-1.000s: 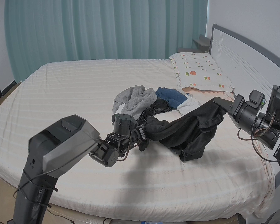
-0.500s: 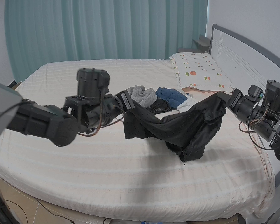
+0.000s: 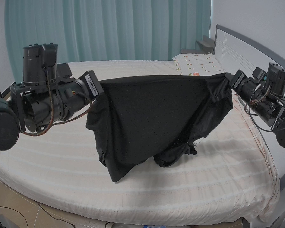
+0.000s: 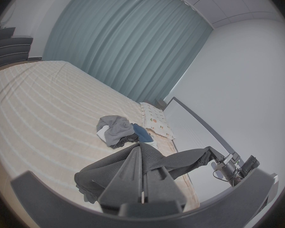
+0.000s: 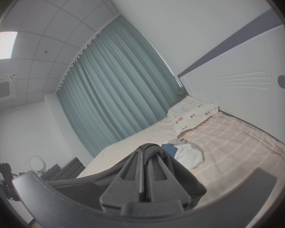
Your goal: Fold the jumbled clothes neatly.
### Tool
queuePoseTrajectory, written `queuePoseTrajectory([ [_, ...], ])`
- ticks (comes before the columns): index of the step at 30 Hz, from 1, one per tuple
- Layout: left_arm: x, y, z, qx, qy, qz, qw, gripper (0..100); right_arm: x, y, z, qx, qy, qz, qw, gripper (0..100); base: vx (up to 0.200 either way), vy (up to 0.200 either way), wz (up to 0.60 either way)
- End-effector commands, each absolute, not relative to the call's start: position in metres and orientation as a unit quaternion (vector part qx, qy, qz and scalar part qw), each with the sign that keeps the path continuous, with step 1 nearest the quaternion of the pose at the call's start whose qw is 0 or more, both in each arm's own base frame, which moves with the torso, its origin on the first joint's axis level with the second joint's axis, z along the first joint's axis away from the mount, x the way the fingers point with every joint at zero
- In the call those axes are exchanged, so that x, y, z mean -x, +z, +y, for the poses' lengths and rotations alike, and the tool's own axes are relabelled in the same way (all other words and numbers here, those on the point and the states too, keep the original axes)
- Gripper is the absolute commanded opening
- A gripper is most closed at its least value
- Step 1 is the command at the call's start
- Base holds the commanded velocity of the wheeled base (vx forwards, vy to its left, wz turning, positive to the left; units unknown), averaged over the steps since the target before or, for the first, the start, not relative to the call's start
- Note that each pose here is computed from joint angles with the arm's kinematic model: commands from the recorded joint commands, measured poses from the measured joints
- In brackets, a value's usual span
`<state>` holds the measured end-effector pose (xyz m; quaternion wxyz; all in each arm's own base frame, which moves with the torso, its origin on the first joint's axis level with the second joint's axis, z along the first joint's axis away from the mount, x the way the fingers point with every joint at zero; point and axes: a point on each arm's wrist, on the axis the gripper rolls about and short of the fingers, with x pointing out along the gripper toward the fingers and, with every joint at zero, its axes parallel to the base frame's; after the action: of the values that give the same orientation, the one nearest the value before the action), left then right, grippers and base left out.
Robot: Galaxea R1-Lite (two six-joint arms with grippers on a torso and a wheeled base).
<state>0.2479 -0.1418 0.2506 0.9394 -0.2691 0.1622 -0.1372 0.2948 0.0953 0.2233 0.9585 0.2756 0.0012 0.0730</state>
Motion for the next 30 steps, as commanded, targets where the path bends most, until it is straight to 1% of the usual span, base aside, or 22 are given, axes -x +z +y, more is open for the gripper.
queuePoseTrajectory([
  [1, -0.239, 0.241, -0.132, 0.268, -0.124, 0.174, 0.939, 0, -0.305, 0.194, 0.1, -0.265, 0.06, 0.046, 0.961, 0, 0.0, 0.0, 0.0],
  [7, -0.237, 0.23, -0.131, 0.278, -0.116, 0.192, 0.934, 0, -0.308, 0.181, 0.113, -0.259, 0.066, 0.066, 0.961, 0, 0.0, 0.0, 0.0],
  [10, -0.236, 0.226, -0.13, 0.295, -0.111, 0.202, 0.927, 0, -0.306, 0.18, 0.12, -0.258, 0.076, 0.071, 0.961, 0, -0.2, 0.0, 0.0],
  [16, -0.232, 0.218, -0.128, 0.293, -0.107, 0.213, 0.926, 0, -0.305, 0.18, 0.123, -0.258, 0.081, 0.073, 0.96, 0, -0.2, 0.0, 0.0],
  [21, -0.235, 0.215, -0.13, 0.289, -0.1, 0.217, 0.927, 0, -0.305, 0.181, 0.123, -0.258, 0.082, 0.07, 0.96, 0, 0.0, 0.0, 0.0],
  [28, -0.237, 0.221, -0.131, 0.33, -0.098, 0.214, 0.914, 0, -0.306, 0.18, 0.125, -0.258, 0.084, 0.072, 0.96, 0, 0.0, 0.0, 0.0],
  [30, -0.237, 0.221, -0.131, 0.336, -0.099, 0.214, 0.912, 0, -0.305, 0.181, 0.126, -0.258, 0.086, 0.072, 0.96, 0, 0.0, 0.2, 0.0],
])
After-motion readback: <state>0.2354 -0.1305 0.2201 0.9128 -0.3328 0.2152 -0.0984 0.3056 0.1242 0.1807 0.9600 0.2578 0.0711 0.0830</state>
